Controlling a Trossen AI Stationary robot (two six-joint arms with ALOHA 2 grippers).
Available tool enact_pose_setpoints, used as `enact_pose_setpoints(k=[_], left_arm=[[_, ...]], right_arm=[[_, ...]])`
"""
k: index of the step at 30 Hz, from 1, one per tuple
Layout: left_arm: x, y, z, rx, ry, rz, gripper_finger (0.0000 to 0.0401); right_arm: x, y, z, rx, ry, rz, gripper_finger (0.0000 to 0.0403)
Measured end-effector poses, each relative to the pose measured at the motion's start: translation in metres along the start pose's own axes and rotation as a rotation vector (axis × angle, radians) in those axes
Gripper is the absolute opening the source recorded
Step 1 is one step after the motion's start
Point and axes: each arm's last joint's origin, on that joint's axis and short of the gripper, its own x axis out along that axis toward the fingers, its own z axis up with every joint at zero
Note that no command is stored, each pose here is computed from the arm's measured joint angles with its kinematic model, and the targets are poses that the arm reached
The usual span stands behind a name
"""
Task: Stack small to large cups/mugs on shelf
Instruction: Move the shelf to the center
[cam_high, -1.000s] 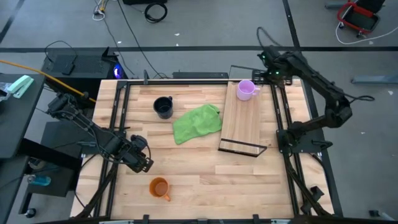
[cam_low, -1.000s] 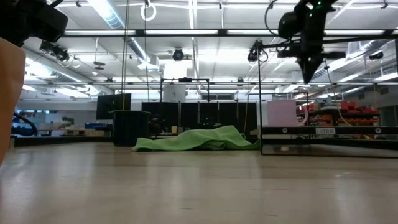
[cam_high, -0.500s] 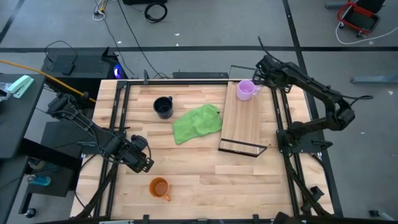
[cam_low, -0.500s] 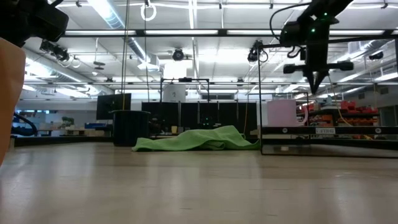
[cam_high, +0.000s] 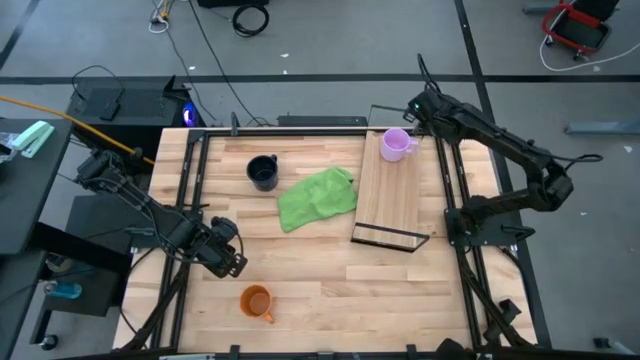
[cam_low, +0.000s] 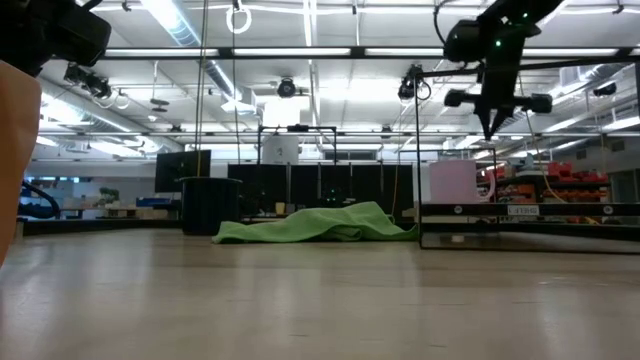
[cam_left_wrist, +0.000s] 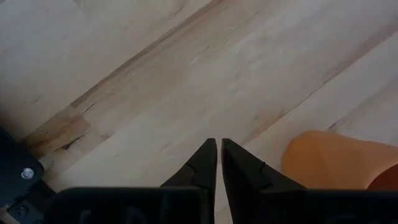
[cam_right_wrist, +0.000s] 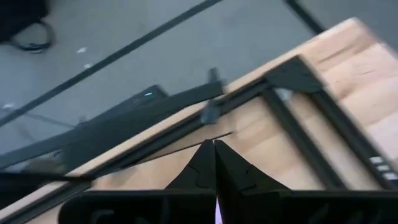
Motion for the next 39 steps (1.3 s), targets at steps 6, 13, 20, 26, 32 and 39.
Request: enact_pose_setpoints(k=[6,13,20,26,32,39], left_arm=[[0.000,0.000,0.000,0.026,-0.001,0.000,0.0034],[0.000,0.000,0.003,0.016,-0.047,0.000,0.0032],[0.001,-0.010,0.015,0.008,-0.132,-0.095,0.0035],[0.000,-0.022,0.030,0.030,-0.193,-0.212,0.0040],[0.001,-0.023,0.040,0.026,-0.218,-0.225,0.0033],[0.002,-0.021,0.049,0.043,-0.239,-0.209,0.0037]], right_arm=[[-0.030,0.017,-0.006,0.019,-0.046,0.271,0.0000],[-0.057,0.051,0.007,-0.090,-0.157,0.573,0.0001],[-0.027,0.067,0.024,-0.279,-0.030,0.371,0.0007],[-0.010,0.084,0.036,-0.378,-0.011,0.308,0.0044],[-0.007,0.087,0.055,-0.405,0.009,0.235,0.0076],[0.002,0.067,0.074,-0.381,0.169,-0.024,0.0052]])
